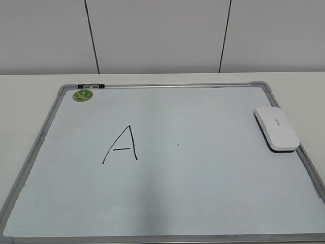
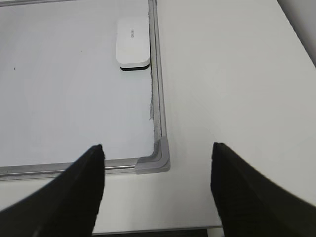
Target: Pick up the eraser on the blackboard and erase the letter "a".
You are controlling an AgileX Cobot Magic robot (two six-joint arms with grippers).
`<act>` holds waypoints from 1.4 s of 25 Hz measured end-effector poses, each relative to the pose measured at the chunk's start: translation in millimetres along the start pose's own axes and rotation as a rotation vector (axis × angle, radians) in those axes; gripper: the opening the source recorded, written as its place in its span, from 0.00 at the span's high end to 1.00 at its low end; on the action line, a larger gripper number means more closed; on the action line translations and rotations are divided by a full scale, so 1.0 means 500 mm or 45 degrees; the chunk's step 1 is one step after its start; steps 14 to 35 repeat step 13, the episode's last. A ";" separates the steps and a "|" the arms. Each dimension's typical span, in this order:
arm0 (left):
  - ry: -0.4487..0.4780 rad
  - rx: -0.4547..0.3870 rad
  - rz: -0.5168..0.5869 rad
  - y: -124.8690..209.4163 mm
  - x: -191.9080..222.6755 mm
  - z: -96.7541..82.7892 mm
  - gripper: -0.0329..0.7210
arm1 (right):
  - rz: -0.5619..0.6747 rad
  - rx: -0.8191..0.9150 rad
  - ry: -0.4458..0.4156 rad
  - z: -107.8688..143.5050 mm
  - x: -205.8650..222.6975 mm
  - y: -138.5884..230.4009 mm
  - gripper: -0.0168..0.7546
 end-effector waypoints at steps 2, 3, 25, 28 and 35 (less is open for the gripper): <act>0.000 0.000 0.000 0.000 0.000 0.000 0.50 | 0.000 0.000 0.000 0.000 0.000 0.000 0.33; 0.000 0.000 0.000 0.000 0.000 0.000 0.50 | 0.000 0.000 0.000 0.000 0.000 0.000 0.33; 0.000 0.000 -0.001 0.000 0.000 0.000 0.50 | 0.000 0.000 0.000 0.000 0.000 0.000 0.33; 0.000 0.000 -0.001 0.000 0.000 0.000 0.50 | 0.000 0.000 0.000 0.000 0.000 0.000 0.33; 0.000 0.000 -0.001 0.000 0.000 0.000 0.50 | 0.000 0.000 0.000 0.000 0.000 0.000 0.33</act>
Point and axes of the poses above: a point on each arm's last joint axis where the gripper is mounted, x pointing out along that axis toward the gripper, z along the wrist's bending axis when the last joint is at zero, y = z × x, the point moved 2 cm from there along x, pointing out along that axis toward the gripper, and after that the axes turned 6 degrees about x, right-handed, at the moved point
